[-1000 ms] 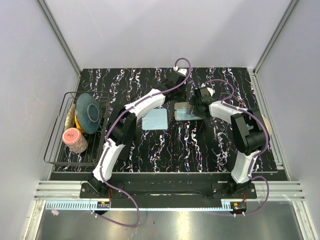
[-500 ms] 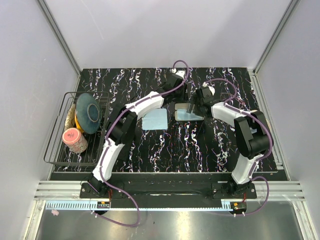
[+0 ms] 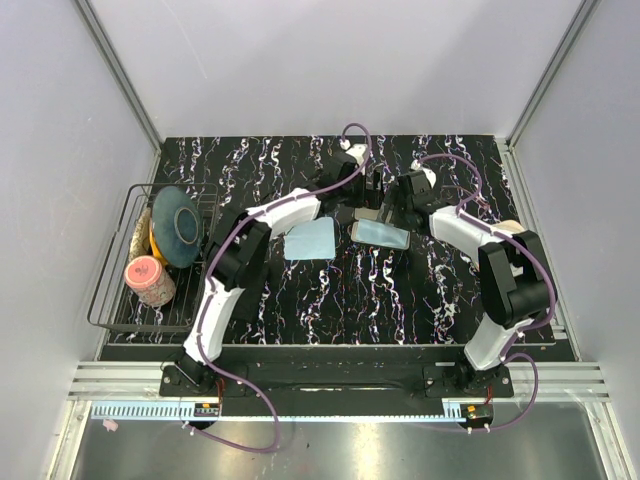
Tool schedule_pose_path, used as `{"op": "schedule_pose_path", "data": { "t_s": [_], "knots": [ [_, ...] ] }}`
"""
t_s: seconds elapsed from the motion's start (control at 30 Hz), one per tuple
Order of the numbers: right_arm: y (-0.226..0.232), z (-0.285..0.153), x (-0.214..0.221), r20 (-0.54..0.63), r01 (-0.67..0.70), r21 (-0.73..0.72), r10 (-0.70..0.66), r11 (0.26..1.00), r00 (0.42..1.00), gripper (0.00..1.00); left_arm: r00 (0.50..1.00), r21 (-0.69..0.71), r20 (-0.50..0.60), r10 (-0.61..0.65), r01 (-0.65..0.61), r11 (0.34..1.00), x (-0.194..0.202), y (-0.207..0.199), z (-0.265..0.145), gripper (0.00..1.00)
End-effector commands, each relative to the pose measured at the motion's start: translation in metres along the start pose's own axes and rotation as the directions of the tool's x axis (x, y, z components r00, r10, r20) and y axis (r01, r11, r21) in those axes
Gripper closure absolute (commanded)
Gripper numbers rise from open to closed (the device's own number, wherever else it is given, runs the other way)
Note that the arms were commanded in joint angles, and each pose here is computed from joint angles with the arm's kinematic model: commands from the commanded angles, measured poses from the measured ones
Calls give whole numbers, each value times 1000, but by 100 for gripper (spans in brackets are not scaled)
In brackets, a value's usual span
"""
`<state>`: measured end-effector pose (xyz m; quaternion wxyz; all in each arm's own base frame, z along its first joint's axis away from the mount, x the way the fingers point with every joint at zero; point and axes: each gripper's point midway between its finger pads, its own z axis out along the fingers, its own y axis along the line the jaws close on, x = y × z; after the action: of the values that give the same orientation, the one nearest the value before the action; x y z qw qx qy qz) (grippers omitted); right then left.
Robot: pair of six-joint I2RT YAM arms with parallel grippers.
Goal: Organize the sunglasses
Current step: Smooth out the glasses cleaning cloth near the sunglasses case.
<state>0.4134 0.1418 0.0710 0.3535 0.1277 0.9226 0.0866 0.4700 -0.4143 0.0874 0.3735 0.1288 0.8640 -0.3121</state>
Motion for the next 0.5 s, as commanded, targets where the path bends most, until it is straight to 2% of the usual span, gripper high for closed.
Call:
{"op": "schedule_pose_path", "data": {
  "t_s": [0.0, 0.07, 0.13, 0.3, 0.47],
  "knots": [
    [19, -17, -28, 80, 6, -72, 0, 997, 997, 11, 977, 100, 200, 69, -91, 991, -79, -53, -54, 1],
    [18, -15, -26, 74, 7, -72, -2, 997, 997, 12, 977, 63, 200, 76, -90, 994, -80, -46, -61, 1],
    [21, -13, -23, 65, 8, -91, -2, 996, 998, 14, 967, 24, 245, 69, -77, 997, -95, -41, -81, 1],
    [36, -13, -12, 53, 3, -194, 7, 981, 999, 29, 963, -47, 267, -20, 33, 998, -105, -7, -112, 1],
    [50, -6, -1, 22, 54, -266, -50, 963, 999, 39, 958, -136, 285, -33, 74, 988, -102, 21, -144, 1]
  ]
}}
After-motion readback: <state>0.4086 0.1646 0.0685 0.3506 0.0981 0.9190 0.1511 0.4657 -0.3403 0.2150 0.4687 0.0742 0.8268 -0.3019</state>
